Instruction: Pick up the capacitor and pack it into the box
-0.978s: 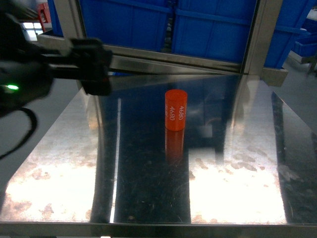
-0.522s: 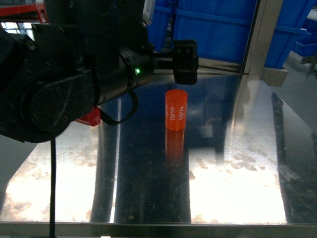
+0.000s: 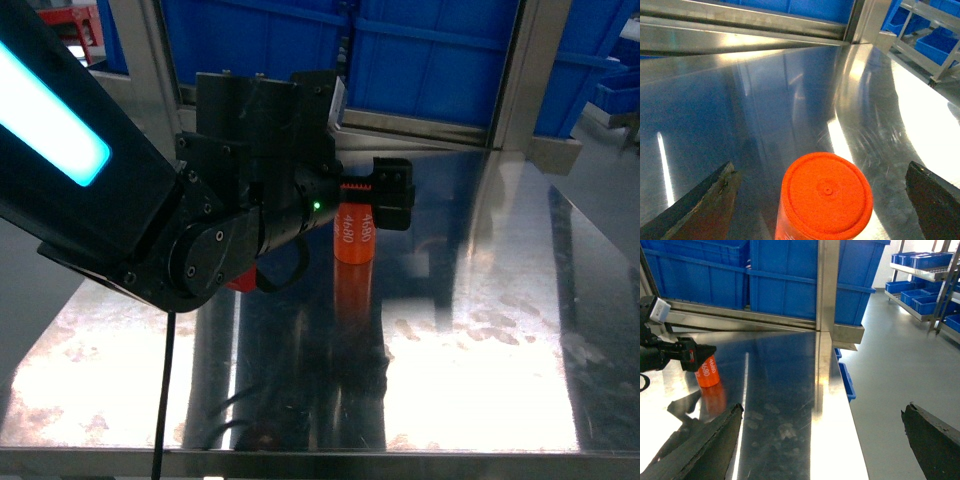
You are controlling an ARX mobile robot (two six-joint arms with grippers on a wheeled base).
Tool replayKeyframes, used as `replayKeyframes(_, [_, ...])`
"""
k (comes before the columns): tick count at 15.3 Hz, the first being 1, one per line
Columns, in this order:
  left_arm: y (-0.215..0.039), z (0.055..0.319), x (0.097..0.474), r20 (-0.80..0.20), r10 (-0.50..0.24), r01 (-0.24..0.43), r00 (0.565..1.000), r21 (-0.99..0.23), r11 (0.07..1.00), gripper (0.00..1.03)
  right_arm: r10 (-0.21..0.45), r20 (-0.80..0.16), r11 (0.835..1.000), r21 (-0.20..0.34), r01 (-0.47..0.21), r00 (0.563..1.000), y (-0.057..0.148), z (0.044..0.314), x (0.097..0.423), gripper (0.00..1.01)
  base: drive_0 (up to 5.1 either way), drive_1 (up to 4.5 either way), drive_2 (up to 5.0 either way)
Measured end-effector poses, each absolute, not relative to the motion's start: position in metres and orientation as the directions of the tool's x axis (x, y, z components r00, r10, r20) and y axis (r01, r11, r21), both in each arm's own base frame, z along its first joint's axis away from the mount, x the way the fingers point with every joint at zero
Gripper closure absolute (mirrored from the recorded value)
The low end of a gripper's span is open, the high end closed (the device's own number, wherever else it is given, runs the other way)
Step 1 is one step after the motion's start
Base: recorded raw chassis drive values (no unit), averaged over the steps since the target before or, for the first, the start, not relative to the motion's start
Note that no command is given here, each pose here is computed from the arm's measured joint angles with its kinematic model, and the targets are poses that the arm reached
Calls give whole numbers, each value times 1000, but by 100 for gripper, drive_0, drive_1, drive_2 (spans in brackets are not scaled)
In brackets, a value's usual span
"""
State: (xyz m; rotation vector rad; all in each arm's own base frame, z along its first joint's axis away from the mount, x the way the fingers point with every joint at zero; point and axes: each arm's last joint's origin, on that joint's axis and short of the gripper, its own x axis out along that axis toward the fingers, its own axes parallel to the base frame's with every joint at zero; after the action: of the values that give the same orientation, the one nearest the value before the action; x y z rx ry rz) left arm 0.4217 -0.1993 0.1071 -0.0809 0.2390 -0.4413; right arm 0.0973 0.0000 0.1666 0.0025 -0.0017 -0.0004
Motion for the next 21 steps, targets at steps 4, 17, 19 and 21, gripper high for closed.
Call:
replayKeyframes(4, [-208, 74, 425, -278, -438, 417, 855, -131, 899, 5, 0, 2, 1000, 2, 0, 1000, 0, 167, 97, 3, 0, 0, 0])
replayKeyframes(17, [-170, 126, 401, -91, -328, 315, 940, -135, 940, 59, 0, 2, 1000, 2, 0, 1000, 0, 167, 97, 3, 0, 0, 0])
replayKeyframes(19, [-112, 184, 367, 136, -201, 211, 970, -62, 975, 59, 0, 2, 1000, 2, 0, 1000, 0, 167, 97, 3, 0, 0, 0])
replayKeyframes(21, [-62, 201, 320, 132, -133, 141, 982, -54, 989, 59, 0, 1, 1000, 2, 0, 1000, 0, 167, 97, 3, 0, 0, 0])
